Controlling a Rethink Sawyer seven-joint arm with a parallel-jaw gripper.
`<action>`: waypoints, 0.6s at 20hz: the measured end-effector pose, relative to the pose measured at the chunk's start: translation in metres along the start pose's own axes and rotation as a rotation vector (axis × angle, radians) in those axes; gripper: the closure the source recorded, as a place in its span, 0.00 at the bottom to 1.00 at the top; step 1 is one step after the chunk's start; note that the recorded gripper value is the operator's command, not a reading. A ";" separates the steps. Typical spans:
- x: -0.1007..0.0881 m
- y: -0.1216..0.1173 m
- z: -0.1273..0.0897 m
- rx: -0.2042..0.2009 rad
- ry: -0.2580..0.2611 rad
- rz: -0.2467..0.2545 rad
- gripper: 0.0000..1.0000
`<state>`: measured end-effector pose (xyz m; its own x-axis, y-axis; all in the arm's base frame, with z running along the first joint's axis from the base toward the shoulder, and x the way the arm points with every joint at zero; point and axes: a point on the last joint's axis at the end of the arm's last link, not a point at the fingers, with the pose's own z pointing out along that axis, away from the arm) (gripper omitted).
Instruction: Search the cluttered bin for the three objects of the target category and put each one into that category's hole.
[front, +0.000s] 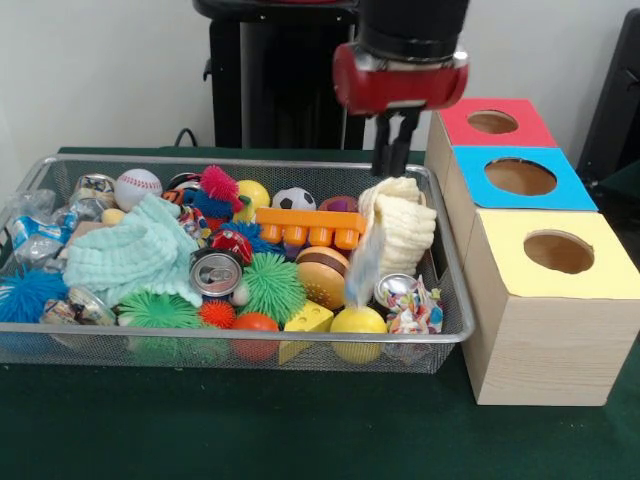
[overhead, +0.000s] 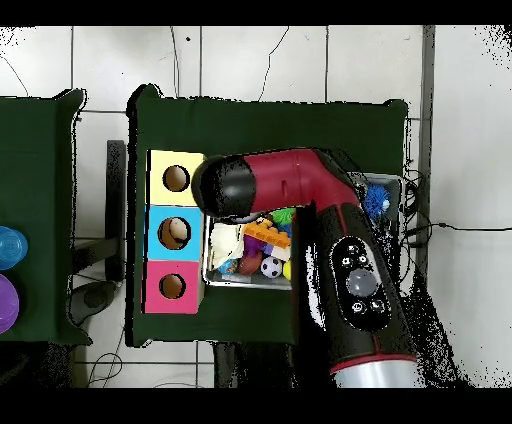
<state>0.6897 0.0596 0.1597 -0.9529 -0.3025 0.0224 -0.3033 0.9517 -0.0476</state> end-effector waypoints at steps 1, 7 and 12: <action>-0.001 0.005 -0.004 -0.001 0.000 -0.004 1.00; -0.014 0.053 -0.029 -0.014 -0.012 -0.048 1.00; -0.017 0.075 -0.031 -0.028 -0.012 -0.065 1.00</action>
<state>0.6836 0.1382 0.1870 -0.9313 -0.3641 0.0123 -0.3643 0.9311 -0.0188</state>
